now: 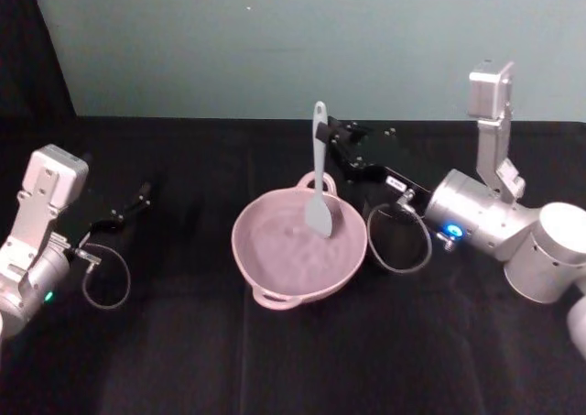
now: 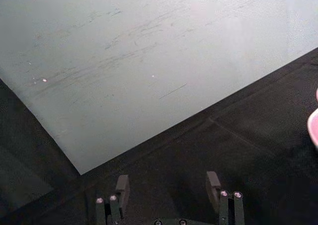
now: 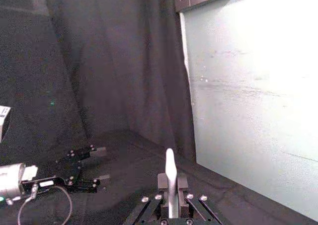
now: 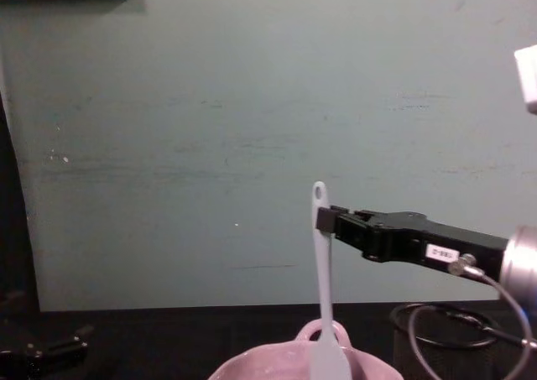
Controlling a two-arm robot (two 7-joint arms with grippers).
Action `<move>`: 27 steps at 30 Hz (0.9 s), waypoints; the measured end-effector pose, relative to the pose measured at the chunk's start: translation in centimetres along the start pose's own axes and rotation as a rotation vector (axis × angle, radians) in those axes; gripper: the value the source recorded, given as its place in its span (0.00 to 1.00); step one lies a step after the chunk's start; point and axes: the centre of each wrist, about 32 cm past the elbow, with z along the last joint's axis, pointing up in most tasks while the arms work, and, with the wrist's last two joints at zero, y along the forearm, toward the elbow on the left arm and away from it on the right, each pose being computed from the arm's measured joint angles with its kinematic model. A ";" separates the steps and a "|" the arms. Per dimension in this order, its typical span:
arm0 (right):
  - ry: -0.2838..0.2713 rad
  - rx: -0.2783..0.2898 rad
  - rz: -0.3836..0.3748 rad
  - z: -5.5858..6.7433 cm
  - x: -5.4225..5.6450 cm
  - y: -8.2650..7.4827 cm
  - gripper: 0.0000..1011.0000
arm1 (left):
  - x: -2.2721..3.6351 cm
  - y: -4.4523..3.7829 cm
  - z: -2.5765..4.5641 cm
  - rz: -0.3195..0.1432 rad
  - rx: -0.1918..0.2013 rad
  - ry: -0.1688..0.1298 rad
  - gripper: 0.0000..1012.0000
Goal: Use the one hand to pick up the spoon and stir the clear water in the bowl.
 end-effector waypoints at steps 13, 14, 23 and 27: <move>-0.001 -0.028 0.051 0.2 -2.5 -1.5 0.11 | 0.00 0.00 0.00 0.000 0.000 0.000 1.00; 0.001 -0.029 0.056 0.2 -2.7 -1.5 0.11 | 0.00 0.00 0.00 0.000 0.000 0.000 1.00; 0.011 -0.017 0.103 0.0 -3.6 0.1 0.11 | 0.00 0.00 0.00 0.000 0.000 0.000 1.00; 0.017 -0.008 0.109 -0.2 -3.5 1.1 0.11 | 0.00 0.00 0.00 0.000 0.000 0.000 1.00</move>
